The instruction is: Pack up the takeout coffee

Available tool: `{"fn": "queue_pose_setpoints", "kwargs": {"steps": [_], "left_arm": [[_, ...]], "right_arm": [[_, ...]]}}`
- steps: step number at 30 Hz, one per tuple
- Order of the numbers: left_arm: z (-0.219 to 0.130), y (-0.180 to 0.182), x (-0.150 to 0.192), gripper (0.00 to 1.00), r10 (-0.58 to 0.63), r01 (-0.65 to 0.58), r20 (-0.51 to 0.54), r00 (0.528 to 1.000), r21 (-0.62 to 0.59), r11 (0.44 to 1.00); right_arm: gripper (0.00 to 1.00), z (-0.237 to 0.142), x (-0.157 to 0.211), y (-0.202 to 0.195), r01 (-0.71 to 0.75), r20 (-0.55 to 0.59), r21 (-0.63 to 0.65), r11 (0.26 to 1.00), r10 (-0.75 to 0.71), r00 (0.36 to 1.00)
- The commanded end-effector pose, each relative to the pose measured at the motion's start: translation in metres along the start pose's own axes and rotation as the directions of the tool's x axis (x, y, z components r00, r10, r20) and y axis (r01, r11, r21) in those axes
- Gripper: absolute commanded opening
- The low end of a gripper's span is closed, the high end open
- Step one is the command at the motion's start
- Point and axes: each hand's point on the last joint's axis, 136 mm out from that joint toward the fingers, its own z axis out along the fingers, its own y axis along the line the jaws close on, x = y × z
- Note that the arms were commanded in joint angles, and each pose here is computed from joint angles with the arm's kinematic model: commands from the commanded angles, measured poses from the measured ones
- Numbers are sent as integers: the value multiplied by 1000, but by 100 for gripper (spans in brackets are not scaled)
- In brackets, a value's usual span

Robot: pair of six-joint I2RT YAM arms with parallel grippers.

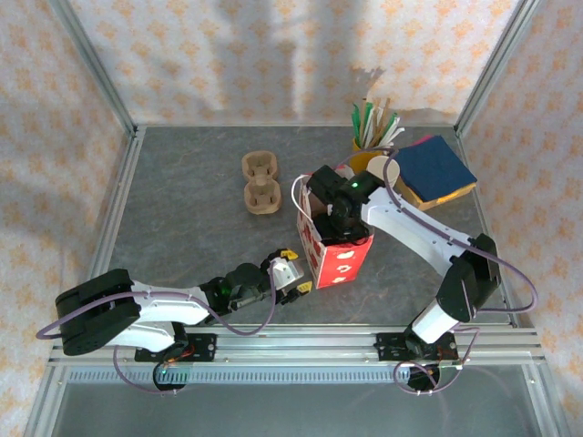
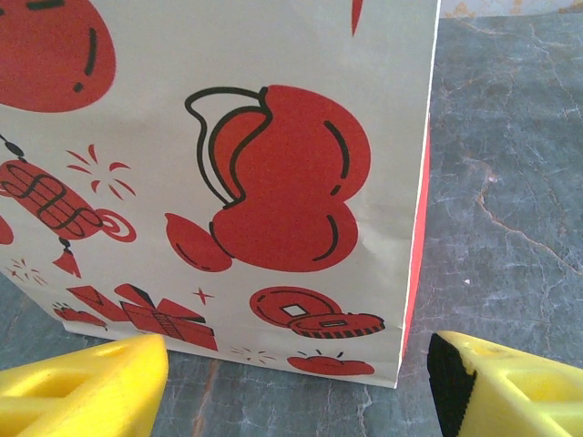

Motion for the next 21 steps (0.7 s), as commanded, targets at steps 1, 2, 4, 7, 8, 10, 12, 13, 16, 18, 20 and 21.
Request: {"fn": "queue_pose_setpoints", "kwargs": {"steps": [1,2,4,7,8,10,12,13,16,18,20,21], "left_arm": [[-1,1,-6,79,-3,3,10,1000,-12,1000],[-1,1,-7,79,-2,2,13,1000,-12,1000],[0,1,-7,79,-1,1,12,1000,-11,1000],[0,1,-8,79,-1,1,12,1000,-11,1000],[0,1,-7,79,0,0,11,1000,-10,1000],[0,1,-7,79,0,0,9,1000,-10,1000],[0,1,-7,79,2,-2,10,1000,-12,1000],[0,1,-7,79,1,-1,10,1000,-12,1000],[0,1,-6,79,-1,1,10,1000,-11,1000],[0,0,-6,79,-3,3,11,1000,-10,1000],[-1,1,-5,79,-4,4,9,1000,-12,1000],[-1,1,-5,79,-5,5,9,1000,-12,1000]], "right_arm": [[75,-20,-5,1,-8,46,-20,1000,9,999],[75,-21,-5,1,-6,45,-23,1000,7,999],[75,-22,-5,1,-6,48,-25,1000,7,999],[75,-22,-5,1,-6,49,-22,1000,7,999],[75,-22,-5,0,-6,50,-19,1000,7,999],[75,-23,-5,0,-6,51,-18,1000,7,999],[75,-24,-6,0,-6,55,-16,1000,7,998],[74,-24,-6,0,-7,55,-16,1000,8,998],[75,-21,-6,0,-7,47,-11,1000,8,999],[75,-16,-4,-1,-6,36,-4,1000,6,999],[74,-11,-2,-2,-8,24,5,1000,8,1000],[74,-9,-2,-2,-7,17,7,1000,7,1000]]}}
